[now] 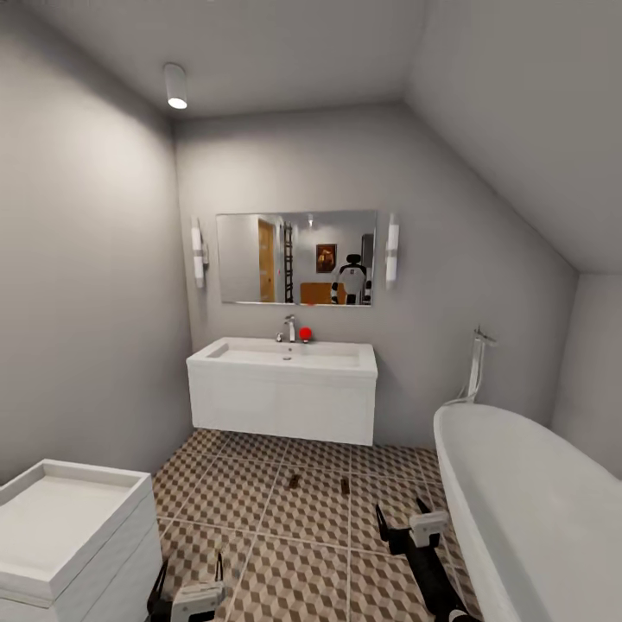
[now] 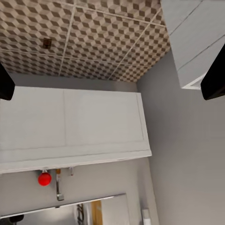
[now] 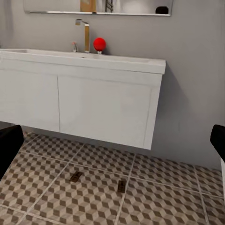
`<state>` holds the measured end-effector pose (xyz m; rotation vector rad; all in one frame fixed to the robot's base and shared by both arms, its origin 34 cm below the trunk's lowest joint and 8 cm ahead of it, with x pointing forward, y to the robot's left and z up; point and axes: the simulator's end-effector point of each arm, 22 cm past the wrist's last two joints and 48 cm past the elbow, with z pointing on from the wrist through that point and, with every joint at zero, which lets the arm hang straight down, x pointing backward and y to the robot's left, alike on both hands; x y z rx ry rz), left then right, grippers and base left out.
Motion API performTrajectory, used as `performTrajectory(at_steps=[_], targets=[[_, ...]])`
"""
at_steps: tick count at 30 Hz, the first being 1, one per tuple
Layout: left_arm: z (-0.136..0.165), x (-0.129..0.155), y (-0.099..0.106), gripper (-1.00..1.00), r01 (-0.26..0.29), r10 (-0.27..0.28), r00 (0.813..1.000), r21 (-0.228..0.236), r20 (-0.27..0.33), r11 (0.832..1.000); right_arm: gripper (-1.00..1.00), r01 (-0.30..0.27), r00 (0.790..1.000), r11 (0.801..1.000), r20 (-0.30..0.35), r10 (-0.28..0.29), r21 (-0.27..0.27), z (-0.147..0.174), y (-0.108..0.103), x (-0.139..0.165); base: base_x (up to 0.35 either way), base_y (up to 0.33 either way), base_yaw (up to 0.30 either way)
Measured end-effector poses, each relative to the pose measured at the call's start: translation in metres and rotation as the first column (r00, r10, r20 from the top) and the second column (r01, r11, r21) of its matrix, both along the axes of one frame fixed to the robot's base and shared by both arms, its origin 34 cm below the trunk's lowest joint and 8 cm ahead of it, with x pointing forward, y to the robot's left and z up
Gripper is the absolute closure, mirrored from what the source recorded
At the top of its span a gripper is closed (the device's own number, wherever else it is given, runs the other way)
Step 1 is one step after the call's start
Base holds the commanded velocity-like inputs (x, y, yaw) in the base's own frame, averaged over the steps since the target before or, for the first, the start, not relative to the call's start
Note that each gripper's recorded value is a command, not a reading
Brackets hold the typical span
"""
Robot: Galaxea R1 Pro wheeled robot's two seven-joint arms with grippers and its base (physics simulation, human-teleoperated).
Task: Take the four mousetraps from the cabinet in the bathroom and place them on the bathroom floor. Make sure all four end up on the same floor surface, and ensure that at least two of them are either under or directly next to the same bathroom sink.
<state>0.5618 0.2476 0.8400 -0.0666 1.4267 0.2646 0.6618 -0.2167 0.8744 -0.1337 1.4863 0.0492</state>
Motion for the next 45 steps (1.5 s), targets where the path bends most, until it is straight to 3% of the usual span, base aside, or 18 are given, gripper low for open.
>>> performTrajectory(at_steps=[7, 18, 31, 45], targets=[[-0.014, -0.029, 0.020, -1.00, -0.006, 0.006, 1.000, -0.002, -0.001, 1.000, -1.00, 0.002, 1.000, 1.000, -0.012, -0.002, 0.000, 0.002, -0.001, -0.006, 0.000, 0.000, 0.000], [-0.045, -0.064, 0.040, -1.00, -0.023, 0.032, 0.991, 0.068, -0.130, 0.997, -1.00, 0.012, 0.999, 1.000, -0.039, -0.012, -0.002, 0.001, -0.005, -0.019, 0.000, 0.000, 0.000], [-0.045, -0.085, 0.041, -1.00, -0.008, 0.023, 0.984, 0.082, -0.176, 0.997, -1.00, 0.011, 0.997, 1.000, -0.078, -0.011, -0.005, -0.004, -0.006, -0.038, 0.000, 0.000, 0.000], [-0.042, -0.104, 0.038, -1.00, 0.012, 0.005, 0.978, 0.084, -0.208, 0.996, -1.00, 0.016, 0.997, 1.000, -0.078, -0.017, -0.005, 0.010, -0.009, -0.044, 0.000, 0.000, 0.000]])
